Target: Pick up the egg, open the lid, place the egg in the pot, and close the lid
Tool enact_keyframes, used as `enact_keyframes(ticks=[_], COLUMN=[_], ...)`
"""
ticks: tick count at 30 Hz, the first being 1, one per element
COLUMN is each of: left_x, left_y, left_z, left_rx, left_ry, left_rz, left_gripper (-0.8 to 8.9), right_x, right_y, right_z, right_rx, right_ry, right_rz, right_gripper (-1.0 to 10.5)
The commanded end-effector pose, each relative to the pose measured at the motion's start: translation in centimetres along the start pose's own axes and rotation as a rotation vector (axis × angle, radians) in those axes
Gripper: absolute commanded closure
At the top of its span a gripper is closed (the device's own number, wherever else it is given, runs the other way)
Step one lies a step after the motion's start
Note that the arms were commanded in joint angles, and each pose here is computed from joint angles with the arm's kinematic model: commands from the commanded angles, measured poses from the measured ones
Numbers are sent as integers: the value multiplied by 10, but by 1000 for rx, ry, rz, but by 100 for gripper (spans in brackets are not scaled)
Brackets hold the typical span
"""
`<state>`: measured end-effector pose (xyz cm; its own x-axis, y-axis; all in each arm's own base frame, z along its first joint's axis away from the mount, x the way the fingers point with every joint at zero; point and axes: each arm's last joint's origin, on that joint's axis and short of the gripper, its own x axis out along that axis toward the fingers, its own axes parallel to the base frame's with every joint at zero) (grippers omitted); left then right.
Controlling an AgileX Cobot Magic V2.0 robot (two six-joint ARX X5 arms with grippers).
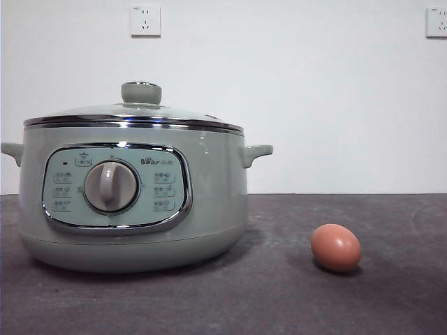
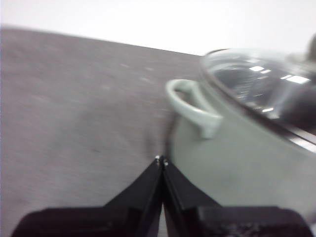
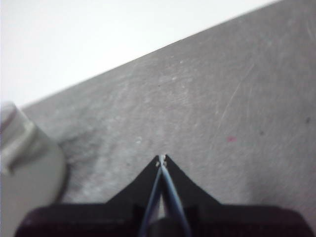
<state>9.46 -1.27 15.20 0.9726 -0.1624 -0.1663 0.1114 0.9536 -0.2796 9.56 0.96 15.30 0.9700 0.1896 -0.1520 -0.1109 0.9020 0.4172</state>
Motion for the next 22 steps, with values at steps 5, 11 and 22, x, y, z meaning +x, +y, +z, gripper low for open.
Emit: enact_keyframes(ticks=[5, 11, 22], left_x=[1, 1, -16], left_y=[0, -2, -13], left_z=[-2, 2, 36], left_rx=[-102, -110, -106], left_ry=[-4, -43, -45], left_rz=[-36, -53, -82], left_gripper=[816, 817, 819], right_x=[1, 0, -12], right_y=[-1, 0, 22], right_z=[-3, 0, 35], right_rx=[181, 177, 159], right_ry=[13, -9, 43], right_rz=[-4, 12, 162], right_gripper=[946, 946, 957])
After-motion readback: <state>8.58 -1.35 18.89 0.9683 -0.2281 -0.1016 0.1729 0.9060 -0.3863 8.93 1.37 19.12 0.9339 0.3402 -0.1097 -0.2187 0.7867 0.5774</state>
